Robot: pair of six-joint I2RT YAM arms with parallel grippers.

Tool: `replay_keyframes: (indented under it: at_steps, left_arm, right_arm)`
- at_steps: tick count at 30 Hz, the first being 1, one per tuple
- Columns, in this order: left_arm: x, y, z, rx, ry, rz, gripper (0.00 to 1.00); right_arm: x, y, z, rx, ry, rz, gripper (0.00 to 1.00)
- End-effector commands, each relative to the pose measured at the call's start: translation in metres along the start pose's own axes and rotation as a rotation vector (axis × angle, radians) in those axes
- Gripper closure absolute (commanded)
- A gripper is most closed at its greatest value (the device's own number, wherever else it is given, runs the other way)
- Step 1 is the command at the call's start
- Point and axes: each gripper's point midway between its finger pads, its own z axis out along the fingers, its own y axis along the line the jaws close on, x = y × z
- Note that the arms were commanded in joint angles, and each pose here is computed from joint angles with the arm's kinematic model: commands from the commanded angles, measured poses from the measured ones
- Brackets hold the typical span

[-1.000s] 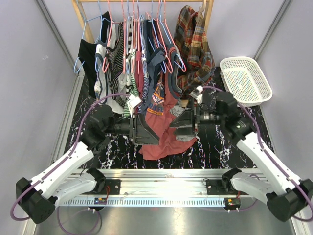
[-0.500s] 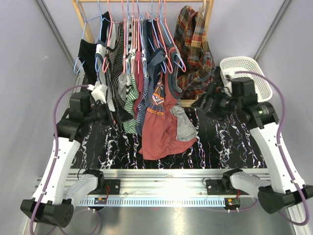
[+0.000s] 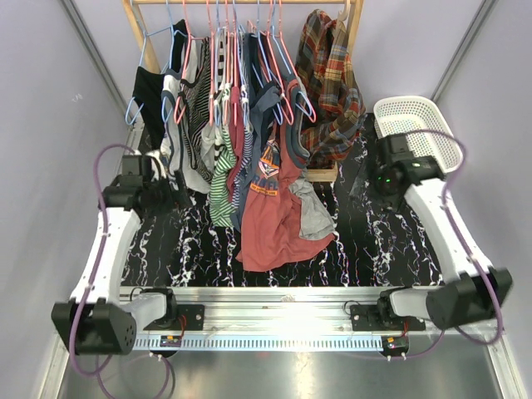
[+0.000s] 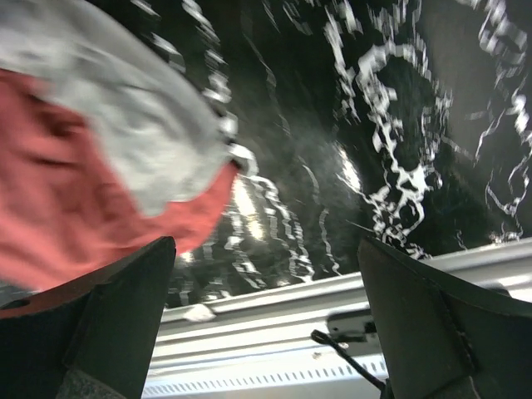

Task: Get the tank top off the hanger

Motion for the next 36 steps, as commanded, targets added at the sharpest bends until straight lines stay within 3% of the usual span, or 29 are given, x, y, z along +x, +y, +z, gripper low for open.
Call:
replay_keyframes:
  at_steps: [1, 4, 7, 10, 14, 19, 36]
  left_arm:
    - [0.023, 0.032, 0.030, -0.109, 0.081, -0.013, 0.01]
    - [0.027, 0.037, 0.041, -0.117, 0.101, -0.029, 0.01]
    - [0.011, 0.033, 0.035, -0.109, 0.061, -0.021, 0.01]
    - [-0.007, 0.021, 0.016, -0.066, 0.004, -0.013, 0.01]
    - [-0.030, -0.001, -0.023, 0.016, -0.113, -0.001, 0.01]
    - [-0.044, -0.023, -0.063, 0.121, -0.263, 0.023, 0.01]
    - [-0.039, -0.049, -0.068, 0.284, -0.289, 0.025, 0.01]
  right_arm:
    - [0.016, -0.012, 0.051, 0.084, 0.085, -0.039, 0.00]
    - [0.022, -0.012, 0.072, 0.095, 0.116, -0.053, 0.00]
    - [0.008, -0.008, 0.065, 0.088, 0.071, -0.059, 0.00]
    - [-0.014, -0.006, 0.030, 0.088, -0.001, -0.060, 0.00]
    - [-0.052, 0.003, -0.043, 0.008, -0.198, -0.039, 0.00]
    - [-0.056, 0.003, -0.102, -0.099, -0.343, -0.010, 0.00]
    - [-0.033, 0.005, -0.106, -0.219, -0.388, -0.015, 0.00]
